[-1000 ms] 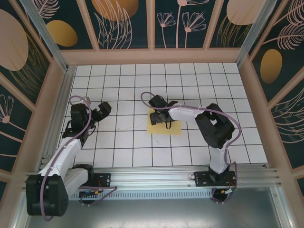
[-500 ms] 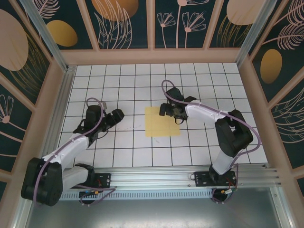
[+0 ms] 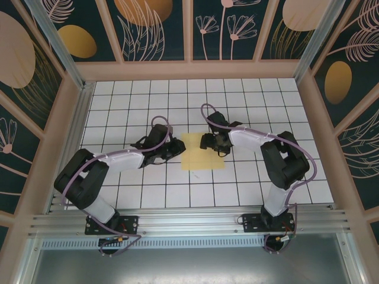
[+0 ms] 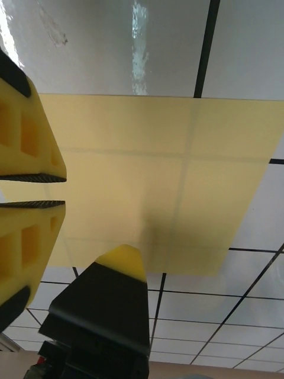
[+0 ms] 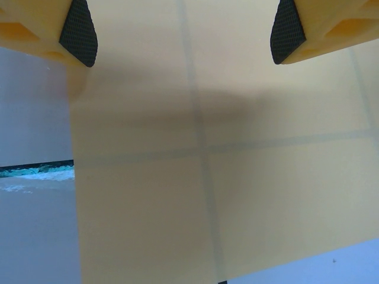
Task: Fold a paper plane with a square sheet of paper (pick it up from the middle)
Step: Move the square sheet of paper to the center of the table, then first fold in half a square sheet of paper at the center of the table.
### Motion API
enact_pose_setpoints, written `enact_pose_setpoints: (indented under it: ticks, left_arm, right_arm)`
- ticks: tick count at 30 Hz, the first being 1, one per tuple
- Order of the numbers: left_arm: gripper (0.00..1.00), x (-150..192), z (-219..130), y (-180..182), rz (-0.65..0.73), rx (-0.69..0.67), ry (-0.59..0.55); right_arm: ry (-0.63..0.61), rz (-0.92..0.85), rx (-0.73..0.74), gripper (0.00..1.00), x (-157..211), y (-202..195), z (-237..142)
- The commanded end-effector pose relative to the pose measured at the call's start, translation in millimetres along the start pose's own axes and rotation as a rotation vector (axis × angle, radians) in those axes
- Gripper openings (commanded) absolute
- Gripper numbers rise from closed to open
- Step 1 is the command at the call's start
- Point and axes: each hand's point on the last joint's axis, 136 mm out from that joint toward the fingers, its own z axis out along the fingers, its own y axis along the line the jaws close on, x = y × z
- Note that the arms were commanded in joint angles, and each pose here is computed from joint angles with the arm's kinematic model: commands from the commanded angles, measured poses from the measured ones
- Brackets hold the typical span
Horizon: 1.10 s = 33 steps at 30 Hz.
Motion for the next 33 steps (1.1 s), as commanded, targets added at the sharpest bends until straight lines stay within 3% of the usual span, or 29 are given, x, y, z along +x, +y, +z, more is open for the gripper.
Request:
enact_pose_setpoints:
  ticks: [1, 14, 33]
  left_arm:
    - [0.12, -1.0, 15.5, -3.0, -0.015, -0.018, 0.004]
    - [0.0, 12.3, 46.0, 43.7, -0.025, -0.207, 0.053]
    - [0.0, 22.6, 56.4, 57.6, -0.01, -0.26, 0.107]
  right_arm:
    - [0.013, -0.012, -0.017, 0.79, -1.2, 3.2, 4.0]
    - [0.052, -0.04, -0.03, 0.84, 11.0, 1.5, 12.4]
    - [0.091, -0.07, -0.158, 0.93, 19.8, 27.5, 13.3]
